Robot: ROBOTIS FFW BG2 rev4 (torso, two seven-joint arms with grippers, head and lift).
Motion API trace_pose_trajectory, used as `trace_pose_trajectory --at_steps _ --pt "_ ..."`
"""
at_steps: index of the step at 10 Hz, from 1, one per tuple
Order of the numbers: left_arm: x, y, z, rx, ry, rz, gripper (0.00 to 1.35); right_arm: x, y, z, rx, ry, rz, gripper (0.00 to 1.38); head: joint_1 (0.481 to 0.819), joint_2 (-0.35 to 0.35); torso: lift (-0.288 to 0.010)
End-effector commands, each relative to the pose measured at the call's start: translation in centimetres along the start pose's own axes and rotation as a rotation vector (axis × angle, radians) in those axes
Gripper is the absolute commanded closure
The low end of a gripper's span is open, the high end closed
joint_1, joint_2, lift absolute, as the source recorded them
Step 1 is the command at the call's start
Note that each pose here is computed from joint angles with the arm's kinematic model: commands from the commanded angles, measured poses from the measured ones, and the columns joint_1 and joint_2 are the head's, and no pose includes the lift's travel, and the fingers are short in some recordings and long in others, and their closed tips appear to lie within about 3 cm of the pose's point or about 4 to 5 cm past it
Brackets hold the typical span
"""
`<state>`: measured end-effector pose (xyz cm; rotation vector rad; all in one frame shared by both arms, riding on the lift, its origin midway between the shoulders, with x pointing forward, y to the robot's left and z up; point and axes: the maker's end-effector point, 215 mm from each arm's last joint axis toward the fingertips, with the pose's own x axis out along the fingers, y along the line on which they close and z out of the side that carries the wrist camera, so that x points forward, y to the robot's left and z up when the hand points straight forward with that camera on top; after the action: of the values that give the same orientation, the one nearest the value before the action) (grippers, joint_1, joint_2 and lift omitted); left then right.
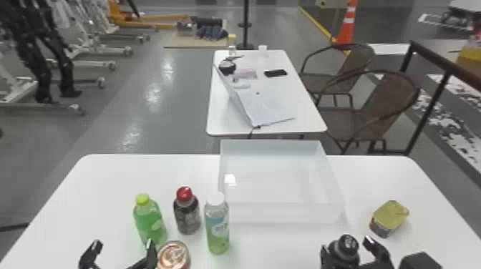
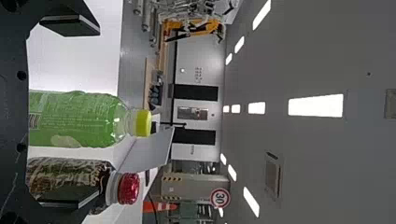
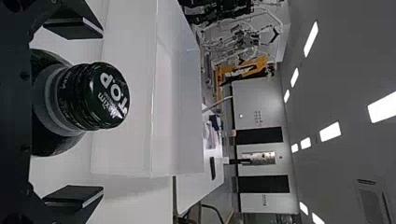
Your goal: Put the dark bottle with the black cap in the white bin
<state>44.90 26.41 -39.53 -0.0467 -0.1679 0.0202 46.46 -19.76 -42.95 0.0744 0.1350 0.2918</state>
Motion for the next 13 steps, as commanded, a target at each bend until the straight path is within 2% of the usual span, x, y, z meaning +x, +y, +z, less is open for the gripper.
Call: trace_pose_trajectory --at_steps 1,4,6,8,9,11,12,13 --pt "0.2 -0.4 0.1 -0.009 -0.006 -0.002 0.11 0.2 -0.2 -0.4 -0.001 0.017 0.008 0.12 0.549 0.000 -0.100" --pt "0.8 -0.8 0.6 -0.020 -0.028 -0.002 0.10 0.5 0.1 -1.2 -0.005 0.048 0.039 0.12 0.549 0.000 -0.100" --pt "0.8 -0.7 0.7 -0.023 -0.032 0.003 0.10 0.4 -0.4 -2.3 -0.037 0.091 0.045 0.12 0.549 0.000 -0.100" --pt "0.7 -0.7 0.7 -0.026 -0.034 0.005 0.10 0.3 -0.8 -3.1 -0.020 0.119 0.041 0.15 0.549 0.000 -0.100" --pt "0.7 -0.8 0.7 -0.027 -0.032 0.004 0.10 0.6 -0.7 -3.3 -0.014 0.127 0.056 0.54 0.549 0.000 -0.100" --pt "0.7 -0.9 0.6 -0.028 -0.031 0.003 0.10 1.0 -0.1 -3.4 0.002 0.137 0.091 0.68 0.549 0.000 -0.100" --pt "0.7 -0.9 0.6 -0.028 -0.031 0.003 0.10 1.0 -0.1 -3.4 -0.001 0.137 0.099 0.86 0.549 0.000 -0.100" --pt "0.6 -0.9 0.5 -0.028 -0.027 0.003 0.10 1.1 0.1 -2.9 -0.004 0.119 0.101 0.98 0.549 0.000 -0.100"
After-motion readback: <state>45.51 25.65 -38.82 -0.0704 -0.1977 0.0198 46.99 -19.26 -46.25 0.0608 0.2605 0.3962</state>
